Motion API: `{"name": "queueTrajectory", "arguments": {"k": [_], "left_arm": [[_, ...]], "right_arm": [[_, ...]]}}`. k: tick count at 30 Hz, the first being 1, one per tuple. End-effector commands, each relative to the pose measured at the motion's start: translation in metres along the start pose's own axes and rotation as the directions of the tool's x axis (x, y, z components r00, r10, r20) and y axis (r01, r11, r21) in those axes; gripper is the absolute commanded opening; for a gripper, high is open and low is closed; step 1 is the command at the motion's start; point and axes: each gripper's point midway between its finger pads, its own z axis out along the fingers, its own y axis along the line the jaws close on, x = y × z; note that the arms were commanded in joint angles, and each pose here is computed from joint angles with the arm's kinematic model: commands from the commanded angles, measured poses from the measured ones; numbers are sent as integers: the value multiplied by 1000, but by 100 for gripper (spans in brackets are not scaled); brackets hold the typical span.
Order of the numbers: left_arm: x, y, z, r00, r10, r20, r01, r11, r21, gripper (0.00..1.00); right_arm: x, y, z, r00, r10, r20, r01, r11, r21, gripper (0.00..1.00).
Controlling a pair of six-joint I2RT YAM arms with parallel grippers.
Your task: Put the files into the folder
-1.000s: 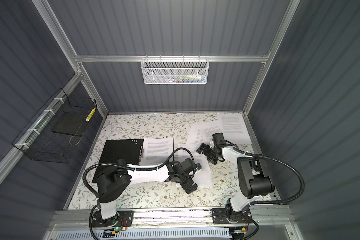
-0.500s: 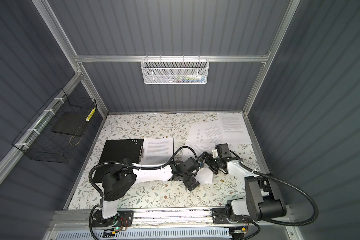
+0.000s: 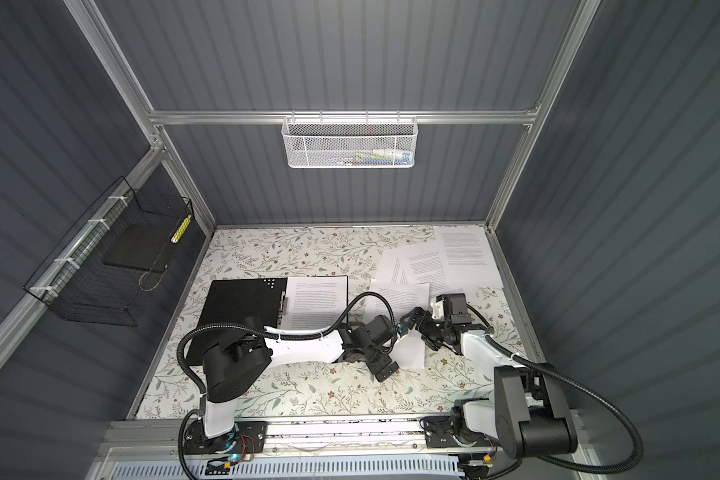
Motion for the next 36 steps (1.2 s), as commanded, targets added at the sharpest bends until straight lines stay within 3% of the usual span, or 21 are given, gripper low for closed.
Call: {"name": "queueTrajectory", "arguments": {"k": [1,18,21,25,26,32,36], "left_arm": [[86,7,22,959,-62,-275,63,998,-6,100],[86,5,22,961,-52,-273,57,998,9,100],[85,5,22,961,-50,-273,54,998,9,100],[77,2,17,966,-54,-253,62,998,27,100],[72,0,13,970,-53,-239,64,997,38,100],[8,-13,-35,998,-62,6,61,992,111,100],[-34,-14,-83,970,-70,234,41,991,128,100]], "right_arm": [[-7,2,-1,1000,-16,19,16,1000,0,78],[-20,-6,-4,996,-84,34,80,992,101,31],[-20,-8,-3,996,-80,32,76,991,106,21],[-20,-8,-3,997,-72,26,69,991,111,0],[-20,-9,-3,997,-68,25,65,991,113,0],[-18,-3,-11,997,-64,51,59,994,93,0],[-18,7,-23,994,-75,77,70,995,71,0]]}}
